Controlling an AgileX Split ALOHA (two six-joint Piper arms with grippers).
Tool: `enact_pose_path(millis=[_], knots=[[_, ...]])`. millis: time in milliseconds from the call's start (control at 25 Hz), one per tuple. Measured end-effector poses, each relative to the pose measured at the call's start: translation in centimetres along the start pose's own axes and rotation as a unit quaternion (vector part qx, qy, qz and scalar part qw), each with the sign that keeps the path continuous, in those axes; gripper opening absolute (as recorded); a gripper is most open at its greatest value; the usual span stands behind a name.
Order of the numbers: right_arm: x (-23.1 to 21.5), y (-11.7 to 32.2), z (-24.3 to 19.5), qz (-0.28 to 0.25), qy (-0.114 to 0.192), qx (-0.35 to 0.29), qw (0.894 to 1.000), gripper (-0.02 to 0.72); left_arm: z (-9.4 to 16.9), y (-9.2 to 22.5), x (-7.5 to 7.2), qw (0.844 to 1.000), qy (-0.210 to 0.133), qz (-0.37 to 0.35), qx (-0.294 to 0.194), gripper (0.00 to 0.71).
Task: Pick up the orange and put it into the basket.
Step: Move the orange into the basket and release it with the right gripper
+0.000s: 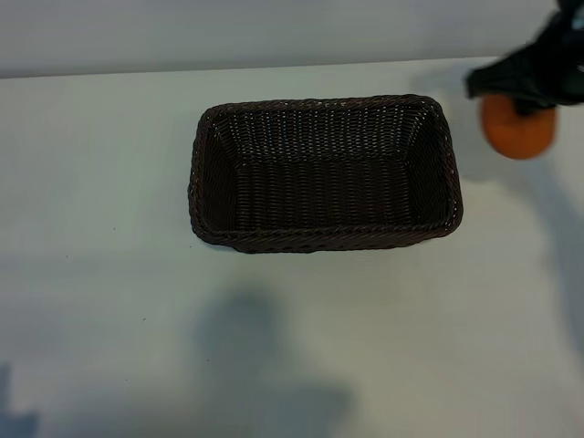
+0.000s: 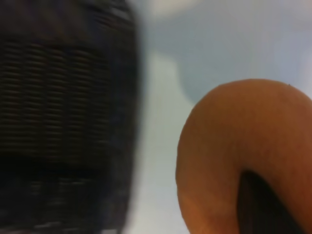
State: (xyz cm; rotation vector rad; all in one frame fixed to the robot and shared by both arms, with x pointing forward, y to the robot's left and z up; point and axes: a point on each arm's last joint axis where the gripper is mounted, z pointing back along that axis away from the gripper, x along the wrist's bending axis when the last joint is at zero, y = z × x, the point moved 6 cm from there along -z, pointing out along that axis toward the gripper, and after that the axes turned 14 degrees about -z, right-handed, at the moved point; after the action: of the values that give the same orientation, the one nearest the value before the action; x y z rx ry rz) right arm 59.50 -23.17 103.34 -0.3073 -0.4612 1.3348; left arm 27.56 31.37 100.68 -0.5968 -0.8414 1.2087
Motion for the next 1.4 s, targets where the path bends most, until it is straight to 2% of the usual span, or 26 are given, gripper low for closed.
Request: enact_pose_path(millis=[240, 440, 840, 1200, 1400], knots=[[7.1, 1.4, 2.2, 0.071, -0.069, -0.013, 0.995, 0.084, 0.0, 0.0, 0.0, 1.000, 0.000, 0.000, 0.000, 0.593], [9.5, 2.1, 1.9, 0.089, -0.096, -0.019, 0.991, 0.084, 0.0, 0.0, 0.0, 1.000, 0.000, 0.000, 0.000, 0.593], [10.3, 2.6, -3.7, 0.108, -0.075, 0.011, 0.991, 0.084, 0.0, 0.0, 0.0, 1.000, 0.000, 0.000, 0.000, 0.593], [9.7, 6.2, -13.0, 0.131, -0.022, 0.108, 0.985, 0.084, 0.0, 0.0, 0.0, 1.000, 0.000, 0.000, 0.000, 0.592], [9.6, 6.7, -13.9, 0.134, -0.017, 0.120, 0.984, 0.084, 0.0, 0.0, 0.0, 1.000, 0.000, 0.000, 0.000, 0.592]])
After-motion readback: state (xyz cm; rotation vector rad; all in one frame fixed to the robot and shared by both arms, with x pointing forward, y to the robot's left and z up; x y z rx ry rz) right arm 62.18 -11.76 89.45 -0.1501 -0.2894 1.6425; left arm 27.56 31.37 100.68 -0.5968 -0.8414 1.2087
